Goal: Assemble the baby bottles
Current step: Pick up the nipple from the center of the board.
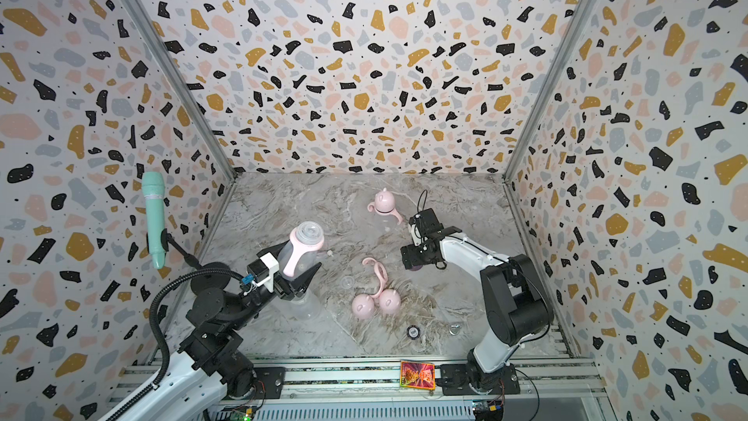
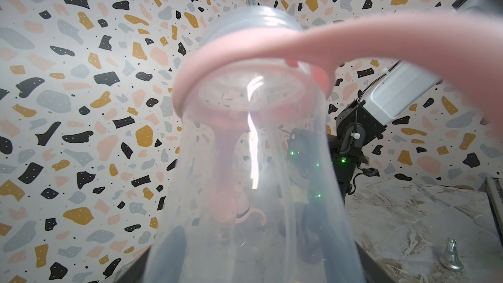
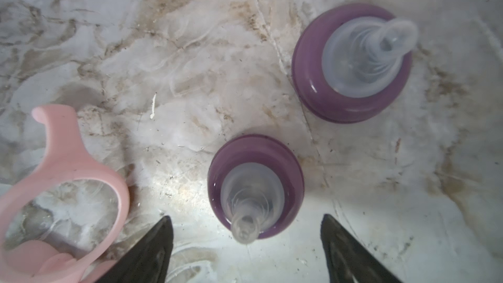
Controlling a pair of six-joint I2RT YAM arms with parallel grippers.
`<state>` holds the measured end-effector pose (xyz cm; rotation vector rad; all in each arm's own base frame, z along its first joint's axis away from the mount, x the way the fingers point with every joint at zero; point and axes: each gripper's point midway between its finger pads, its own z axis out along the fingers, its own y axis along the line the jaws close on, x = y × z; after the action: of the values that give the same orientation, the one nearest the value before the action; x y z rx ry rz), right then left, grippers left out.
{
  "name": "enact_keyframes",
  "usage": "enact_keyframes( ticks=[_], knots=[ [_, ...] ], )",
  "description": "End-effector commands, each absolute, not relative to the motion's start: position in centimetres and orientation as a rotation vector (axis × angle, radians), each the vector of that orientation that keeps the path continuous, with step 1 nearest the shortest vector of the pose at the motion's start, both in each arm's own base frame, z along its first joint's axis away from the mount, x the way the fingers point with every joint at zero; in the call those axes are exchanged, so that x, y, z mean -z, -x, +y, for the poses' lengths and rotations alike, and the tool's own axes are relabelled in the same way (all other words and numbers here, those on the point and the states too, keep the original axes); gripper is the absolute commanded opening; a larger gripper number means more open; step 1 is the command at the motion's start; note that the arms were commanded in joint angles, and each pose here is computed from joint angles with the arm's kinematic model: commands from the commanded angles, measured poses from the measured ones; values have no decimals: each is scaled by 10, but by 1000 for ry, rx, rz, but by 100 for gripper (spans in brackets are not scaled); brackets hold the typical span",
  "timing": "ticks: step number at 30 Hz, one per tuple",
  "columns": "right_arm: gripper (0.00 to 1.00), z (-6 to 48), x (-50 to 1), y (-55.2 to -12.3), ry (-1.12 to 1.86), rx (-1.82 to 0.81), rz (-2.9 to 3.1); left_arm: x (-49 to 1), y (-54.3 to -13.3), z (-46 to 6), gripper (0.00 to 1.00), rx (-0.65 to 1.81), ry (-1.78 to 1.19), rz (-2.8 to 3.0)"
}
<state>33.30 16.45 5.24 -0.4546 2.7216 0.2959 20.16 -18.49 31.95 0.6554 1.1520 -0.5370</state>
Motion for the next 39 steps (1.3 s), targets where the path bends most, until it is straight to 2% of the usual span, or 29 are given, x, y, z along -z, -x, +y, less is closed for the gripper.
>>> enact_keyframes(
  ticks=[1,11,23,39],
  knots=[
    [85,165,-47,-336,450,-299,2739,-342,-199,-175,0,541,-579,1083],
    [85,160,-30,-341,473,-193,2797,-347,-207,-153,0,501,-431,1099],
    [80,162,-15,-337,581,4,2865,-344,-215,-145,0,433,-398,1125],
    [75,151,-9,-326,638,35,2923,-345,-223,-134,0,455,-287,1150]
  ],
)
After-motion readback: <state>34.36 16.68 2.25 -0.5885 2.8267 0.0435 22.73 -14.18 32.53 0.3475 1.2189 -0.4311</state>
